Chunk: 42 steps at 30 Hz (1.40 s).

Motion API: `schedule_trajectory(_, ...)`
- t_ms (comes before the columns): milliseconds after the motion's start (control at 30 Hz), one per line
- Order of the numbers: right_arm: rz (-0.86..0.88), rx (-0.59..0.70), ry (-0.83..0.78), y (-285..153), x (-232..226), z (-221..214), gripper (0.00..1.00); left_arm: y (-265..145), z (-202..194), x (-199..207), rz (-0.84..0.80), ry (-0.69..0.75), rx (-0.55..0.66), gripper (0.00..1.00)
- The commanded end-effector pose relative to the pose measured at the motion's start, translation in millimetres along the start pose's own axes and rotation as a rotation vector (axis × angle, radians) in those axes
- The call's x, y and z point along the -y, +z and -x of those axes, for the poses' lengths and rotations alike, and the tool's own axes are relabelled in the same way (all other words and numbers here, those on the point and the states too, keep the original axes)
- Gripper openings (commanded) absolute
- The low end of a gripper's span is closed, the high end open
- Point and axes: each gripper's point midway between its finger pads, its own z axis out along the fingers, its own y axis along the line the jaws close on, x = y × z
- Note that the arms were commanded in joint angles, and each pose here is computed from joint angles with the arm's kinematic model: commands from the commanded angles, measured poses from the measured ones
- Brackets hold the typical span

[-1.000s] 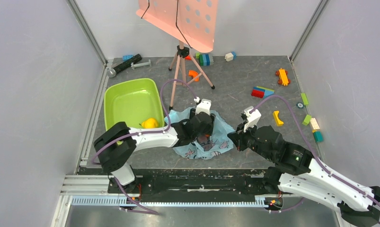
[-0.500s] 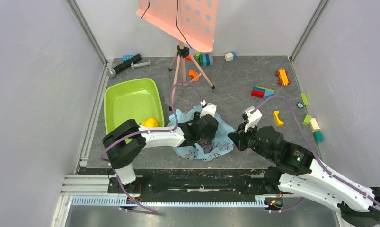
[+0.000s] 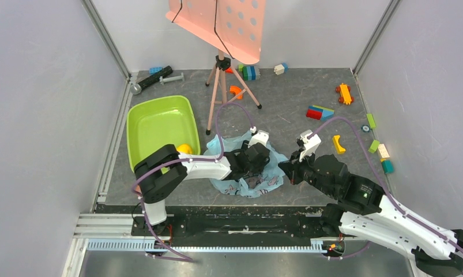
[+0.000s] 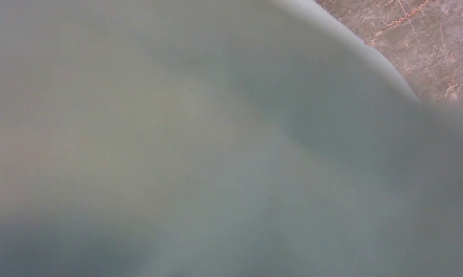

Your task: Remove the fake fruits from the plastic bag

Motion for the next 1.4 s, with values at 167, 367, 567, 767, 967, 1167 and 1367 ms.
schedule_trajectory(167,-0.03,0.029,0.008,-1,6,4,0.0,-49,43,-2,-0.054,0.035,0.069,0.53)
schedule_trajectory(367,-0.044,0.033,0.008,-1,9,3,0.0,-99,64,13,-0.229,0.087,0.085,0.55)
schedule_trajectory(567,-0.053,0.036,0.008,-1,11,3,0.0,-155,72,29,-0.442,0.15,0.08,0.57)
schedule_trajectory(767,-0.063,0.048,0.016,0,13,4,0.0,-181,54,26,-0.518,0.221,0.006,0.57)
schedule_trajectory(967,-0.064,0.045,0.019,0,13,3,0.0,-189,38,20,-0.534,0.243,-0.044,0.56)
schedule_trajectory(1167,-0.071,0.054,0.036,-1,14,3,0.0,-225,42,20,-0.621,0.279,-0.04,0.56)
schedule_trajectory(1367,-0.077,0.047,0.039,2,14,1,0.0,-277,57,19,-0.742,0.317,0.029,0.58)
